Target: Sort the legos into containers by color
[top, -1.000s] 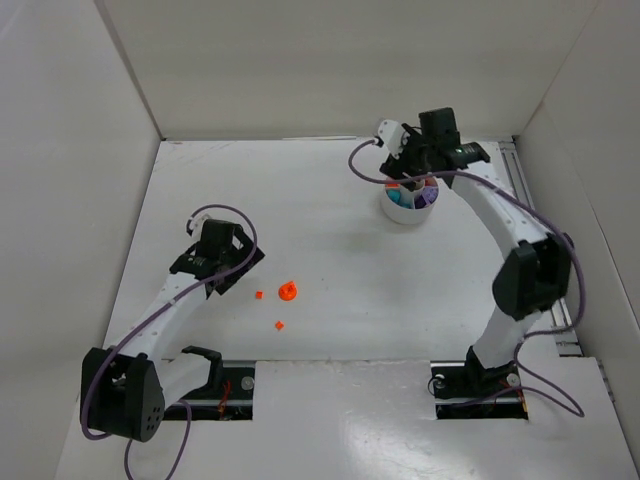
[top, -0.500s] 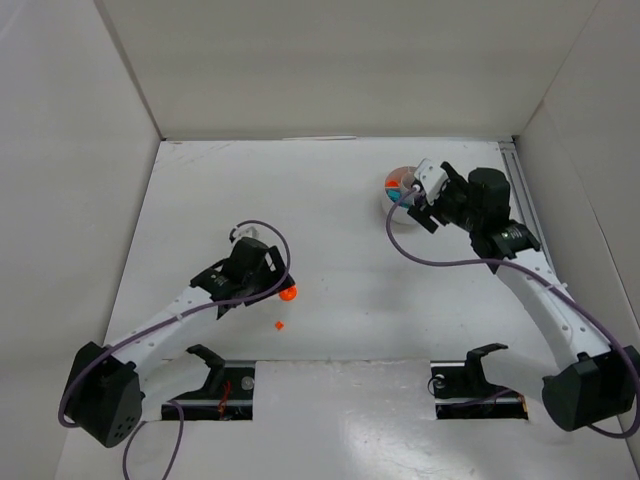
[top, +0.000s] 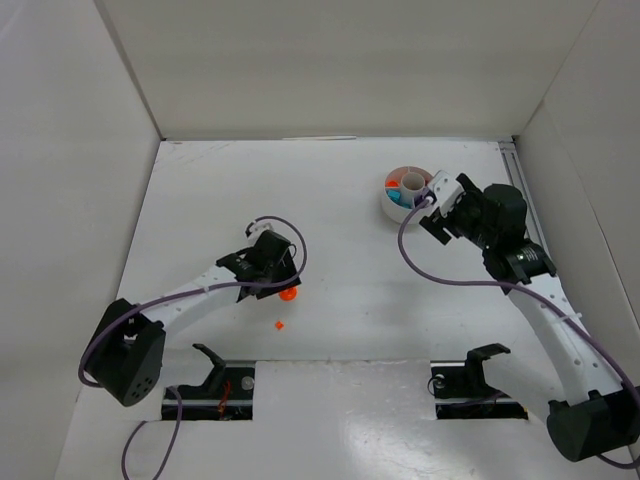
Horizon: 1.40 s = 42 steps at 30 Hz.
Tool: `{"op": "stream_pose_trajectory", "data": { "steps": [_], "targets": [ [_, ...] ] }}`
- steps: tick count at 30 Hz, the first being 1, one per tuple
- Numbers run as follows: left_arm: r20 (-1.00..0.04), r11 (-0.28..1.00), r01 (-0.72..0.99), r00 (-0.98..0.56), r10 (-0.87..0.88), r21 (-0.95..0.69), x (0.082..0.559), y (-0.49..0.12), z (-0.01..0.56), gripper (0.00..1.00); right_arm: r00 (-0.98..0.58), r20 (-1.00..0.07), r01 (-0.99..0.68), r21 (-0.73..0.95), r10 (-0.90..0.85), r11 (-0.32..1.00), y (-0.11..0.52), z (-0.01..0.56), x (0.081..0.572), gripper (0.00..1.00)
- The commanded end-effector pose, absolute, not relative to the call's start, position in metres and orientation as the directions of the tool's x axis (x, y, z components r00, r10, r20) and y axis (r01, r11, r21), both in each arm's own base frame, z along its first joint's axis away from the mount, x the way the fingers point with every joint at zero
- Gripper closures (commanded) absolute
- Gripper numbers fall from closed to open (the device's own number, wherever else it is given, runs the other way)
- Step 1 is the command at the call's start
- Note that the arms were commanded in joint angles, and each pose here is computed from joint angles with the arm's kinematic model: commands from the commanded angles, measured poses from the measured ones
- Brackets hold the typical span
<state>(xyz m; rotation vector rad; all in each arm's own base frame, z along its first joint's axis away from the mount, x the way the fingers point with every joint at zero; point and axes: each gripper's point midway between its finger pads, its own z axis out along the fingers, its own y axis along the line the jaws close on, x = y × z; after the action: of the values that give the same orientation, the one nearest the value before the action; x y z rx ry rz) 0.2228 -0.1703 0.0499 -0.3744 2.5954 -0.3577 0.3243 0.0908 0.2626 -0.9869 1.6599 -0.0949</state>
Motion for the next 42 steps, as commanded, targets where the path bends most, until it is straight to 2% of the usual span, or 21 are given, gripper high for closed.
{"op": "stream_pose_trajectory", "data": {
  "steps": [1, 10, 25, 30, 33, 39, 42],
  "targets": [
    [-0.461, 0.923, -0.241, -0.811, -0.361, -0.299, 0.234, -0.169, 0.06, 0.43, -0.041, -0.774, -0.511, -0.527, -0.632, 0.679, 0.079, 0.262, 0.32, 0.18],
    [-0.436, 0.945, -0.278, -0.838, -0.327, -0.174, 0.229, -0.169, 0.045, 0.47, -0.076, -0.767, -0.495, -0.526, -0.638, 0.692, 0.07, 0.255, 0.321, 0.18],
    [-0.423, 0.94, -0.324, -0.841, -0.338, -0.107, 0.23, -0.168, 0.033, 0.56, -0.097, -0.759, -0.482, -0.529, -0.643, 0.698, 0.06, 0.25, 0.322, 0.18],
    [-0.416, 0.944, -0.311, -0.849, -0.327, -0.107, 0.23, -0.171, 0.033, 0.67, -0.104, -0.757, -0.487, -0.526, -0.645, 0.697, 0.061, 0.248, 0.323, 0.18],
    [-0.417, 0.946, -0.292, -0.849, -0.324, -0.14, 0.233, -0.177, 0.04, 0.74, -0.089, -0.757, -0.501, -0.527, -0.647, 0.686, 0.064, 0.248, 0.323, 0.17],
    [-0.447, 0.945, -0.187, -0.845, -0.295, -0.269, 0.24, -0.199, 0.068, 0.78, -0.019, -0.77, -0.546, -0.526, -0.638, 0.652, 0.078, 0.254, 0.32, 0.17],
    [-0.494, 0.915, -0.012, -0.839, -0.228, -0.403, 0.243, -0.224, 0.098, 0.78, 0.105, -0.789, -0.621, -0.528, -0.606, 0.58, 0.102, 0.262, 0.313, 0.17]
  ]
}}
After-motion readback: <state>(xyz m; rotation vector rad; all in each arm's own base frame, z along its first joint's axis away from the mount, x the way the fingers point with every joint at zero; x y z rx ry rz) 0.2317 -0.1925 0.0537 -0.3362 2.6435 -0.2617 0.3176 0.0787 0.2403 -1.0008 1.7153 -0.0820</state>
